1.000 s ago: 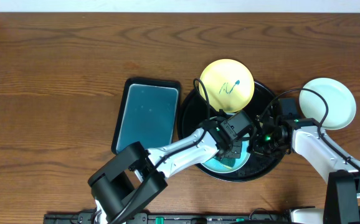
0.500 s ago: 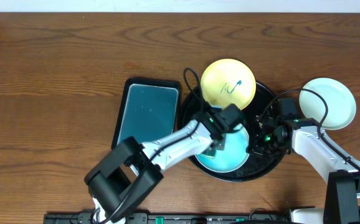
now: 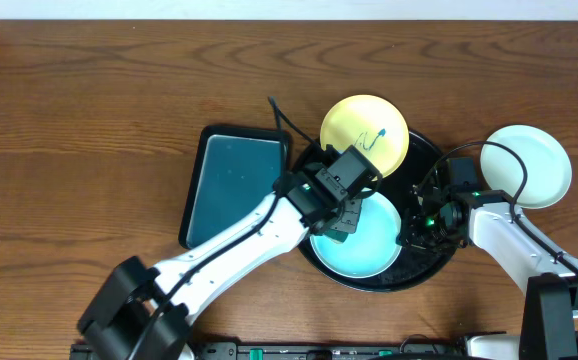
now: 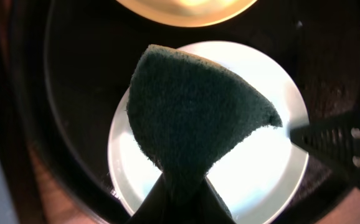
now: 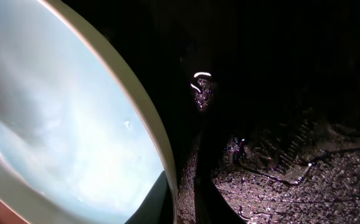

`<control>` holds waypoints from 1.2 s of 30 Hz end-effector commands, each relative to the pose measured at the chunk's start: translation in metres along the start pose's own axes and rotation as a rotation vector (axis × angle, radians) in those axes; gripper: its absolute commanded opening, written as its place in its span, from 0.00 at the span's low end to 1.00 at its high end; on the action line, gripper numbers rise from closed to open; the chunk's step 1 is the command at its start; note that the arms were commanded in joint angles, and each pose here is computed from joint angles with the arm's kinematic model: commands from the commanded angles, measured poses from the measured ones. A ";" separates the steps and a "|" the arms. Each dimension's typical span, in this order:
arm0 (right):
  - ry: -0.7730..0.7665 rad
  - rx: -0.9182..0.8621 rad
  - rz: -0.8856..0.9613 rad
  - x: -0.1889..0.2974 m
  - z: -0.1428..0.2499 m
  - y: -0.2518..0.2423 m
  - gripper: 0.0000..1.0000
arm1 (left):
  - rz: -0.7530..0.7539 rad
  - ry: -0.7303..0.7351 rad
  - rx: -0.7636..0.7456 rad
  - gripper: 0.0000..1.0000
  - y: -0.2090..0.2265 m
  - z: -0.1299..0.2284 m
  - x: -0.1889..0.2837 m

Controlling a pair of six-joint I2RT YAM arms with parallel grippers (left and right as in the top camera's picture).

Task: Clean dirty plates on tray and stack at the side
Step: 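Move the sponge with the left gripper back over the teal tray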

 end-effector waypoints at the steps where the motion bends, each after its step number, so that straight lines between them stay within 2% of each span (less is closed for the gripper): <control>1: -0.014 0.000 0.026 -0.002 -0.002 -0.005 0.11 | -0.018 -0.007 -0.009 0.08 0.012 -0.002 0.011; 7: -0.031 0.008 0.015 -0.002 -0.006 -0.002 0.12 | -0.066 0.021 0.068 0.07 0.051 0.002 0.025; 19: -0.049 0.015 0.004 -0.002 -0.010 0.000 0.12 | -0.180 0.049 0.222 0.07 0.162 0.006 0.037; 24: -0.054 0.018 0.000 -0.002 -0.011 0.001 0.12 | -0.213 0.053 0.295 0.07 0.195 0.014 0.041; 36: -0.054 0.094 -0.009 -0.008 -0.005 0.017 0.16 | -0.220 0.098 0.353 0.07 0.213 0.033 0.039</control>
Point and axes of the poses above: each gripper's point midway between its finger pads, its own x axis back along the fingers, its own y axis along the line the jaws close on, z = x × y, the point moved 2 cm from there along x, back along the fingers, and after that the axes turned 14 degrees about -x, right-handed, at the moved point
